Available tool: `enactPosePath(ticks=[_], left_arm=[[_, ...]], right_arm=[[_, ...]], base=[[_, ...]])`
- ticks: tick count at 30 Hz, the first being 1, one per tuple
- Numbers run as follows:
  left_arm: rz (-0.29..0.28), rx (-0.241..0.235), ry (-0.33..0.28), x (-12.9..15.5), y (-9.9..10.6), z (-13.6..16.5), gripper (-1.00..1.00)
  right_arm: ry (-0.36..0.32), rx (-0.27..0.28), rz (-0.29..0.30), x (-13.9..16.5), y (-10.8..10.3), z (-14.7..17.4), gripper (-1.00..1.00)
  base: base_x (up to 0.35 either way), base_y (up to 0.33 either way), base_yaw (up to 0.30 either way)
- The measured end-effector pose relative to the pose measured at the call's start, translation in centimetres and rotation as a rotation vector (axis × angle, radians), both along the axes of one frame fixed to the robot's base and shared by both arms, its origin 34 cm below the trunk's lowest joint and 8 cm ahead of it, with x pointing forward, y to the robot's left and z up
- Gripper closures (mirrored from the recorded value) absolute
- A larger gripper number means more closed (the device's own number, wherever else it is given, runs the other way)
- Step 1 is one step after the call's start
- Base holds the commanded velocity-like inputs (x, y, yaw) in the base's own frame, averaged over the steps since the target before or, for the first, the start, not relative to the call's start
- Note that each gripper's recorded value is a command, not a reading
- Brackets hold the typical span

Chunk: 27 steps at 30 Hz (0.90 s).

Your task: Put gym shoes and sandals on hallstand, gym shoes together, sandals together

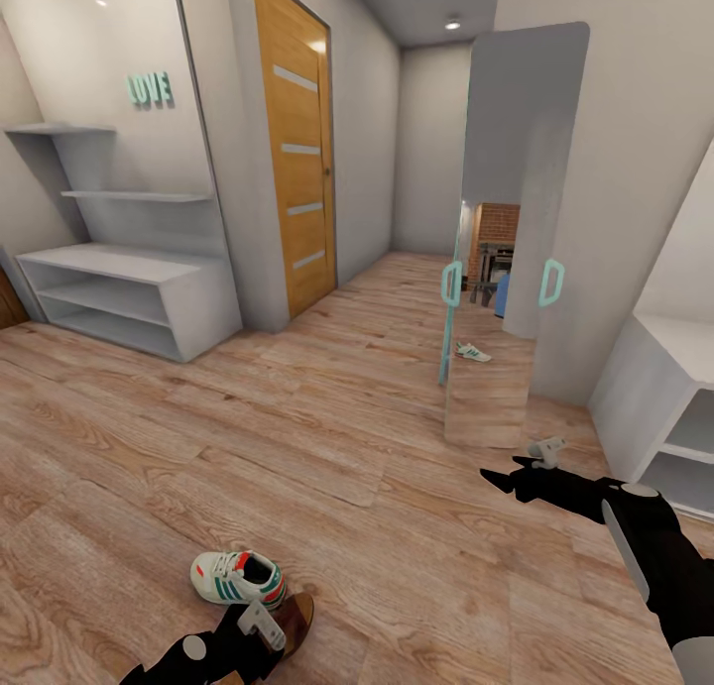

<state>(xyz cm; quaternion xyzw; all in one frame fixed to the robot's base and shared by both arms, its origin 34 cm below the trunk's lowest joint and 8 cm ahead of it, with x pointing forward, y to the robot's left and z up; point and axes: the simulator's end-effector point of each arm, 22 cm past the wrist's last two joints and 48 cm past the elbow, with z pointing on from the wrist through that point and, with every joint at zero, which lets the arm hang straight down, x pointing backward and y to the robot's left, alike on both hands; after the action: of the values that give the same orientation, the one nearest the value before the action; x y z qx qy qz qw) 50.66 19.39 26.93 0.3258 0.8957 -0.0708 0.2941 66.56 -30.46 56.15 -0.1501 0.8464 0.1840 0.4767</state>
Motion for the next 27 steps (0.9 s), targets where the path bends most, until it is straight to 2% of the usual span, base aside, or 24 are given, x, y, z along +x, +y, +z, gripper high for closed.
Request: enactPosePath(ticks=[9, 27], left_arm=[[0.01, 0.01, -0.007, 0.2, 0.5, 0.0, -1.0], [0.052, 0.06, -0.063, 2.5, 1.7, 0.9, -1.0]], right_arm=[[-0.001, 0.0, 0.0, 0.0, 0.0, 0.0, -1.0], [0.0, 0.0, -0.001, 0.0, 0.0, 0.0, -1.0]], base=[[0.0, 0.0, 0.0], [0.0, 0.0, 0.0]])
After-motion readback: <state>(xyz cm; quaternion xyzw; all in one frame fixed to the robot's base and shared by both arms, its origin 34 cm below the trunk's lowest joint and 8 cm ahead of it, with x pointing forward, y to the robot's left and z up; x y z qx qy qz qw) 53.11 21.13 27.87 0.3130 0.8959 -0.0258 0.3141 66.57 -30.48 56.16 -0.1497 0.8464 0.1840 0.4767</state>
